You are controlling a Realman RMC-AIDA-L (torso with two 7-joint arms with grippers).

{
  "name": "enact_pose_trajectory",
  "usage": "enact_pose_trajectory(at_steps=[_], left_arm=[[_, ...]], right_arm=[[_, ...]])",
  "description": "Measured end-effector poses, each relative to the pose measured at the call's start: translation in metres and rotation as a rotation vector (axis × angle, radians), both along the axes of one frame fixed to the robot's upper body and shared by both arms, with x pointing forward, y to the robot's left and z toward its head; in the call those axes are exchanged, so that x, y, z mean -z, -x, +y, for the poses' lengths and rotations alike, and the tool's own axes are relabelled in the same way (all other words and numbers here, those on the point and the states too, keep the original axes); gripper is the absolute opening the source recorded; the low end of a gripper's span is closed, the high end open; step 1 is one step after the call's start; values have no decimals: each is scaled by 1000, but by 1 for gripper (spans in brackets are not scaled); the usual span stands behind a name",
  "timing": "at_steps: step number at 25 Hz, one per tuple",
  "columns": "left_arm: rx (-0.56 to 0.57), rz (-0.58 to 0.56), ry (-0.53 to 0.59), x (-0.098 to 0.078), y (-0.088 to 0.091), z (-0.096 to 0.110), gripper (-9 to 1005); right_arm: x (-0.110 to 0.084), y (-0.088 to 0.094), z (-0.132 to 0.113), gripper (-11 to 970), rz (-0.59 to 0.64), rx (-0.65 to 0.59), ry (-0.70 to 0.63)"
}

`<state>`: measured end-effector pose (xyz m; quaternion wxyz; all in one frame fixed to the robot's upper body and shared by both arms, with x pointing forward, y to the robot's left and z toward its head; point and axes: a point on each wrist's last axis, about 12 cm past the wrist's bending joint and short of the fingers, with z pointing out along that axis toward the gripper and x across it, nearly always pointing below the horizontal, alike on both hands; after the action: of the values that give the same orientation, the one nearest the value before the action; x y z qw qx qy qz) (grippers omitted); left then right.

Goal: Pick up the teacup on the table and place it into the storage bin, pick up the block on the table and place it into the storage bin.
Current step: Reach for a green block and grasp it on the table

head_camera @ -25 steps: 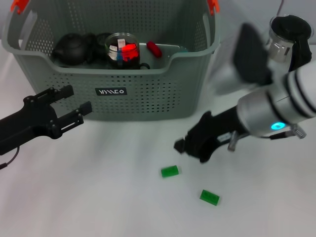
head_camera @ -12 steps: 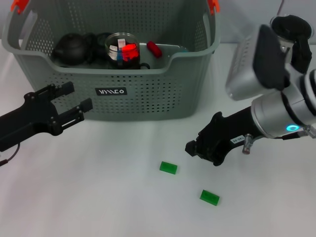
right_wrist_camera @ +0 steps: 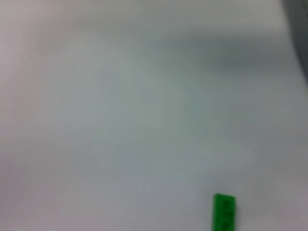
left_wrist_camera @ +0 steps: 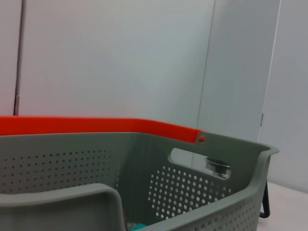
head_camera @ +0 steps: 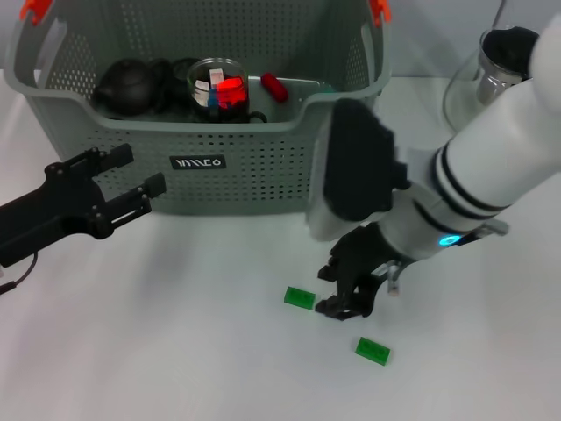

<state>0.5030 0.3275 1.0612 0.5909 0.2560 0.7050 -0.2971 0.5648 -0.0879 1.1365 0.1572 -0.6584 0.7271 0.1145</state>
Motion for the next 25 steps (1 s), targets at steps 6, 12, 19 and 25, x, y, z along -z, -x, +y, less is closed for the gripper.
enact_pose_trajectory(at_steps=[6,12,19,25], left_arm=[[-1,1,1,0,0,0,691],[-1,2,2,1,1,0,691],[-3,4,1,2,2,0,691],[-4,4,1,3,3,0,691]], right_arm=[[9,-3,10,499,4,9,5],[18,-5,15,618,3,27,-22],[27,-7,16,616,23,57,-55],[32,-9,14,614,19,82,-56]])
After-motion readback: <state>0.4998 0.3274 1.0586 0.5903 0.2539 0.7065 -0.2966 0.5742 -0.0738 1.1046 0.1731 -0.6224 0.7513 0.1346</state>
